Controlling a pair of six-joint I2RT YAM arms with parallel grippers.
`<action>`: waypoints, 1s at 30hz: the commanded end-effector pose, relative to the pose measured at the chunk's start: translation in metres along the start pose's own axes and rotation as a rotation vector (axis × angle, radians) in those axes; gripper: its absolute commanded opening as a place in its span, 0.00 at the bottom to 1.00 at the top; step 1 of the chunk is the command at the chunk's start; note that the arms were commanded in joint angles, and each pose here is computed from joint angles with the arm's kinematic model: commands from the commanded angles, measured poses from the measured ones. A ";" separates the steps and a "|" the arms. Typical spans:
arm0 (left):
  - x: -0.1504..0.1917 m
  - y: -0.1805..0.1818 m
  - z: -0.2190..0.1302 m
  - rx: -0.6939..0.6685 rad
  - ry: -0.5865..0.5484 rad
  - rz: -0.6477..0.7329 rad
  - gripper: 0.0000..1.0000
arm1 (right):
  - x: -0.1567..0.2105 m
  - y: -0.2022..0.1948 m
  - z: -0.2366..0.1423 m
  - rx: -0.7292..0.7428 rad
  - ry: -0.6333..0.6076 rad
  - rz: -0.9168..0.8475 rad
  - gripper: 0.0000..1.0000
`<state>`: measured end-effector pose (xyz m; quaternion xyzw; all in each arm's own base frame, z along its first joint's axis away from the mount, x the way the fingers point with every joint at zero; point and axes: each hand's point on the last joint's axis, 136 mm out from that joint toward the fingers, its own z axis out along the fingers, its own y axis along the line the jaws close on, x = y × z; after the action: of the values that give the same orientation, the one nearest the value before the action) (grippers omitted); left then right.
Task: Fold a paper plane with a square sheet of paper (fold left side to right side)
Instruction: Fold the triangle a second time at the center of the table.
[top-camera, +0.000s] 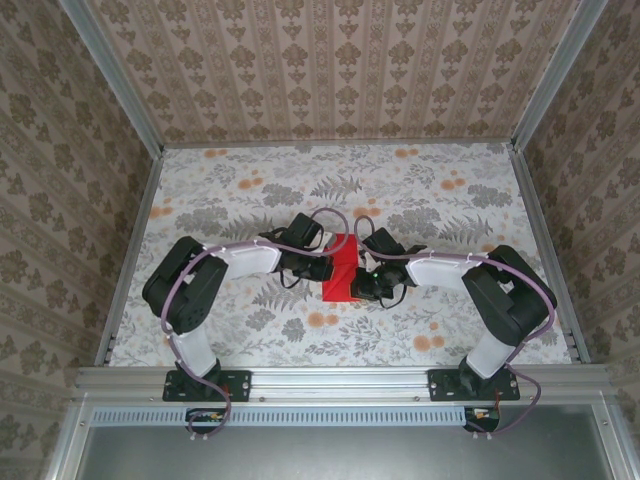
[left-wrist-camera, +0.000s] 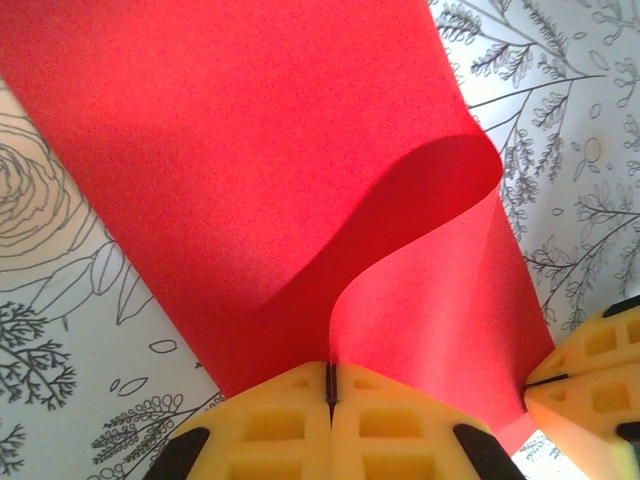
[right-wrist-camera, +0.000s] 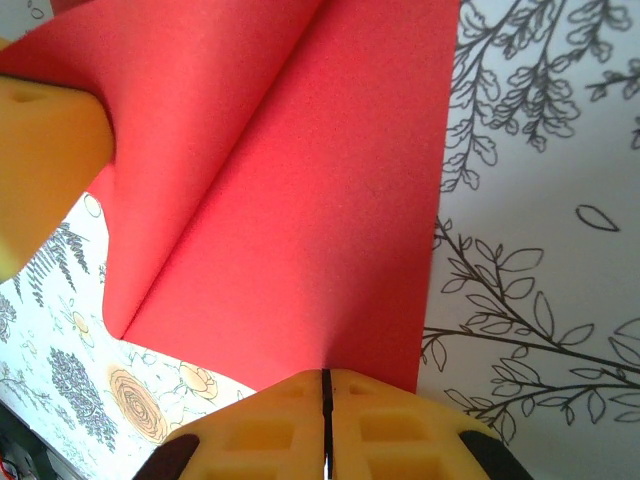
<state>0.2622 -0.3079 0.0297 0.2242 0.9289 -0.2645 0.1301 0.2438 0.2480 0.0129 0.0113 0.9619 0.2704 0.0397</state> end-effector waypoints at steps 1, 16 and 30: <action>-0.009 -0.002 -0.010 0.003 -0.047 0.030 0.01 | 0.023 -0.031 0.008 0.125 0.082 0.031 0.09; 0.006 0.007 0.001 -0.014 0.024 0.009 0.01 | 0.023 -0.031 0.009 0.128 0.088 0.030 0.09; 0.011 0.012 0.010 -0.027 0.058 0.012 0.01 | 0.025 -0.032 0.008 0.131 0.092 0.028 0.10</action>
<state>0.2606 -0.3064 0.0217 0.2295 0.9305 -0.2586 0.1213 0.2439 0.2481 0.0126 0.0098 0.9624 0.2687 0.0380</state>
